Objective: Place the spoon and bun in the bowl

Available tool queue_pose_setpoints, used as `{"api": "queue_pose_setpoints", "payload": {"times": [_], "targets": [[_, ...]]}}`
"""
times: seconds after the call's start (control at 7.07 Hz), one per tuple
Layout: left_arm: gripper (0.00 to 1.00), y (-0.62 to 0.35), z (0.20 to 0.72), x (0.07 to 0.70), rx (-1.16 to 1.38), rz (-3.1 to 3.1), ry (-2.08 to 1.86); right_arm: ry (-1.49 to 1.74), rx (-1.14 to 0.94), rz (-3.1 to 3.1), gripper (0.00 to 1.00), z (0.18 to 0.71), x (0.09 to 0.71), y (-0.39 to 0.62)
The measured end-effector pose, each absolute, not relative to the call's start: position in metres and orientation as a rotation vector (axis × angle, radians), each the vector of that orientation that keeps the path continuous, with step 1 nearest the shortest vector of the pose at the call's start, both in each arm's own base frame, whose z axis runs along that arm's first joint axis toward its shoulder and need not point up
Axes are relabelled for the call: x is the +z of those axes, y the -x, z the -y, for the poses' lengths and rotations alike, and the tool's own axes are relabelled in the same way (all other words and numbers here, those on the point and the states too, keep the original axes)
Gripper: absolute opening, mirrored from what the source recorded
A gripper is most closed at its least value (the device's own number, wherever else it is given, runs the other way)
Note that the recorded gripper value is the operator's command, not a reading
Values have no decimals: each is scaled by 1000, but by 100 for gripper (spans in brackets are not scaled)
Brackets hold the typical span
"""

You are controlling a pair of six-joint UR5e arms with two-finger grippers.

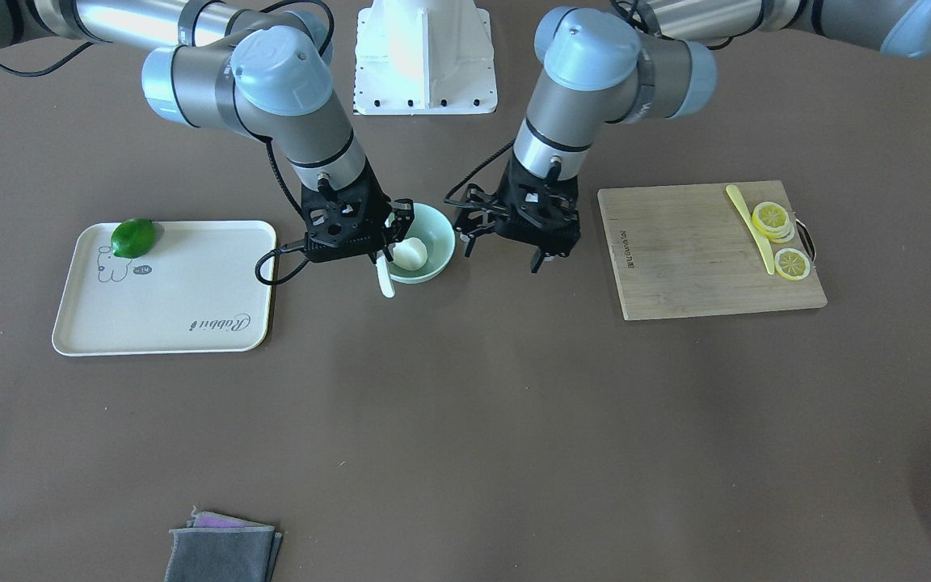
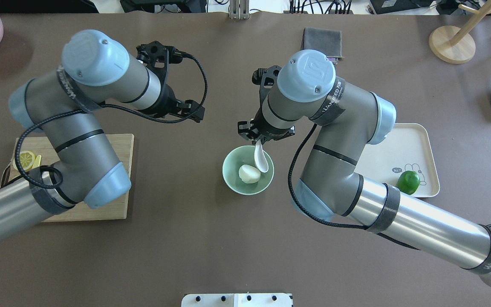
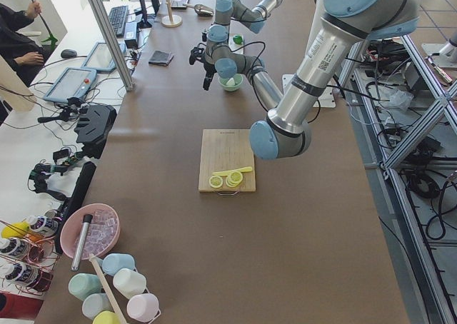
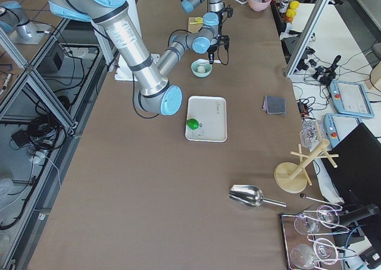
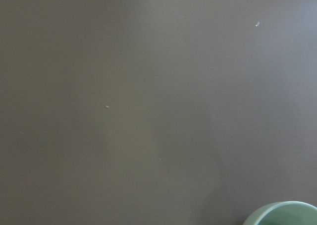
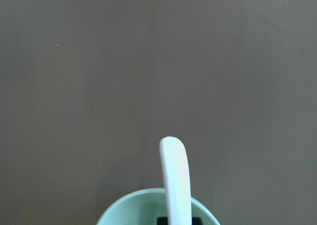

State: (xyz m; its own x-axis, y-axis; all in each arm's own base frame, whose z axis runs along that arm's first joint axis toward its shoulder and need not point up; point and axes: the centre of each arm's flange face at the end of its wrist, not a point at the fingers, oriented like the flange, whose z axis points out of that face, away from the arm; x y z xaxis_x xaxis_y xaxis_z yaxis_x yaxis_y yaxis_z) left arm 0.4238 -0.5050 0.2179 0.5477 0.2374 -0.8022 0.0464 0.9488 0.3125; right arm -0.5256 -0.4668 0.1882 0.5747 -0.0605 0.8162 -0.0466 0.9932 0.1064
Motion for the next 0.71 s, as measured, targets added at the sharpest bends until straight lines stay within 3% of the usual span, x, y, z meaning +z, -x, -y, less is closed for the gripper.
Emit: {"api": "queue_pose_setpoints", "payload": {"times": [0.14, 0.71], "targets": [[98, -394, 513, 232, 120, -989, -309, -121, -4, 947, 99, 465, 190, 536], [98, -293, 541, 298, 189, -942, -338, -133, 2, 959, 100, 484, 172, 527]]}}
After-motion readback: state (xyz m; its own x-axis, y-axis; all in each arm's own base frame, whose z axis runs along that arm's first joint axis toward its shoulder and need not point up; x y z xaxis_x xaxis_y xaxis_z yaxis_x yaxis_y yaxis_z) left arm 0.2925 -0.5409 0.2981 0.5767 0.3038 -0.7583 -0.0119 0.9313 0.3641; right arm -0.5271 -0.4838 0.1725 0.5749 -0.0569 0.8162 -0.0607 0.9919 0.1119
